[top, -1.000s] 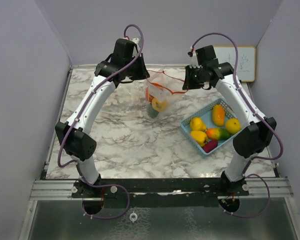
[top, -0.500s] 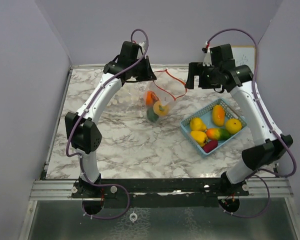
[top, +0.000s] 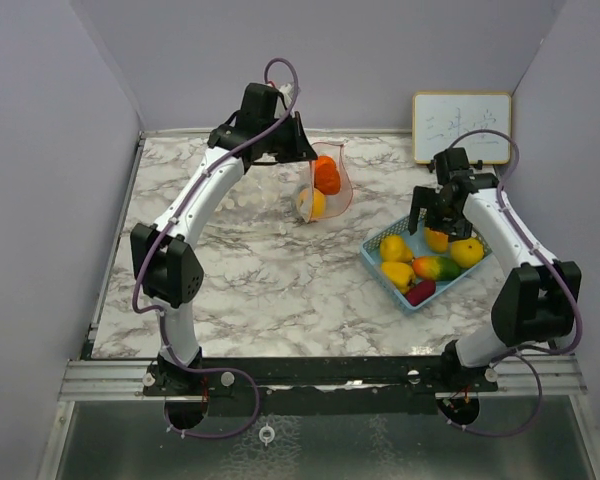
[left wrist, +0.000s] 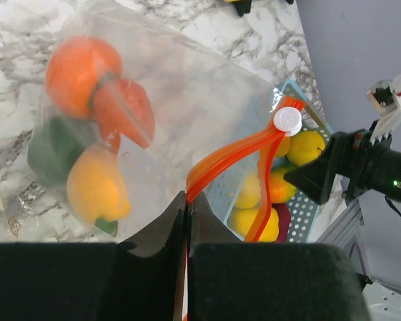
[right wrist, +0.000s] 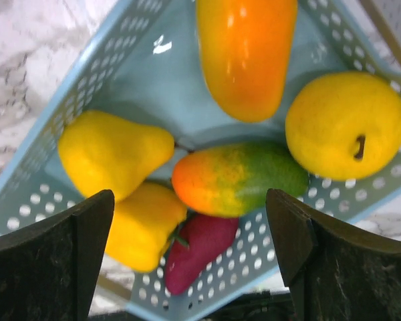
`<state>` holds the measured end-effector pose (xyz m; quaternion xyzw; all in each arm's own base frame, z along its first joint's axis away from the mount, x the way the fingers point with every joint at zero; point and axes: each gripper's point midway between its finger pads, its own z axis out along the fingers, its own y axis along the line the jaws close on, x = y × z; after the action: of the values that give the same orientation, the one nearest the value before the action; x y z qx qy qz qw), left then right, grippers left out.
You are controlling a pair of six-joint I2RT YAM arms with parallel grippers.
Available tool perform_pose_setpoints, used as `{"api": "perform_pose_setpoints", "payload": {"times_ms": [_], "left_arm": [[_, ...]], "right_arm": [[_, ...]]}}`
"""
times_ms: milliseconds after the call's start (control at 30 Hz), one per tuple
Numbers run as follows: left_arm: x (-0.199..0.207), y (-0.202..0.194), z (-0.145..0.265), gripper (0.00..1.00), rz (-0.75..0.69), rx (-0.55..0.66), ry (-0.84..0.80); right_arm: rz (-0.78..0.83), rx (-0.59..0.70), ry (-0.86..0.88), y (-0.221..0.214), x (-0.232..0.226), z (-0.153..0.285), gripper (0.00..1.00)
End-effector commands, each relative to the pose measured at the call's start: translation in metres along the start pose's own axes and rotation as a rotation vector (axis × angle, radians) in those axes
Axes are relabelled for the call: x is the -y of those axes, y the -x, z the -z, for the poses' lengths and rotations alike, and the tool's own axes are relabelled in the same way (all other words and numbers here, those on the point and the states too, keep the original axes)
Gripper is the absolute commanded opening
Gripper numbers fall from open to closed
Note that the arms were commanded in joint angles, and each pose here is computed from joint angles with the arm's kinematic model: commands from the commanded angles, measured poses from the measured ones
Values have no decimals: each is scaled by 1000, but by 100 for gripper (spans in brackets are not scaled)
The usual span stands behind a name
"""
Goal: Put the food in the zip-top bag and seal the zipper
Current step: Pick up the fake fruit from the bin.
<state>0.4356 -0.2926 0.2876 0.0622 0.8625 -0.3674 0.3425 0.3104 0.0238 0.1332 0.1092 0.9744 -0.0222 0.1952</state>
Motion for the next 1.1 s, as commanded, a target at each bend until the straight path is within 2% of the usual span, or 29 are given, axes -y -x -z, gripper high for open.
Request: {"api": "perform_pose_setpoints", "payload": {"times_ms": [0, 300, 533, 567, 667, 700, 900, 1067], "left_arm": [[18, 3, 15, 0, -4, 19, -73], [12, -8, 19, 0, -1, -2, -56], [12, -8, 20, 0, -4, -4, -52], [12, -9, 20, 0, -3, -5, -50], [10, -10, 19, 0, 0, -9, -45], [9, -11, 19, 0, 1, -10, -42], [6, -10, 20, 0, 7, -10, -27], [12, -3, 17, 0, 49, 3, -39]], "right_arm": [[-12, 109, -72, 39, 6, -35, 96], [19, 100, -225, 39, 27, -99, 95], [24, 120, -291, 37, 38, -115, 87], [25, 125, -299, 38, 40, -115, 81], [15, 143, -297, 44, 39, -113, 53], [13, 145, -294, 45, 38, -111, 48], [-7, 193, -202, 47, 30, -62, 28], [-13, 230, 85, 35, -8, 1, 22]]}}
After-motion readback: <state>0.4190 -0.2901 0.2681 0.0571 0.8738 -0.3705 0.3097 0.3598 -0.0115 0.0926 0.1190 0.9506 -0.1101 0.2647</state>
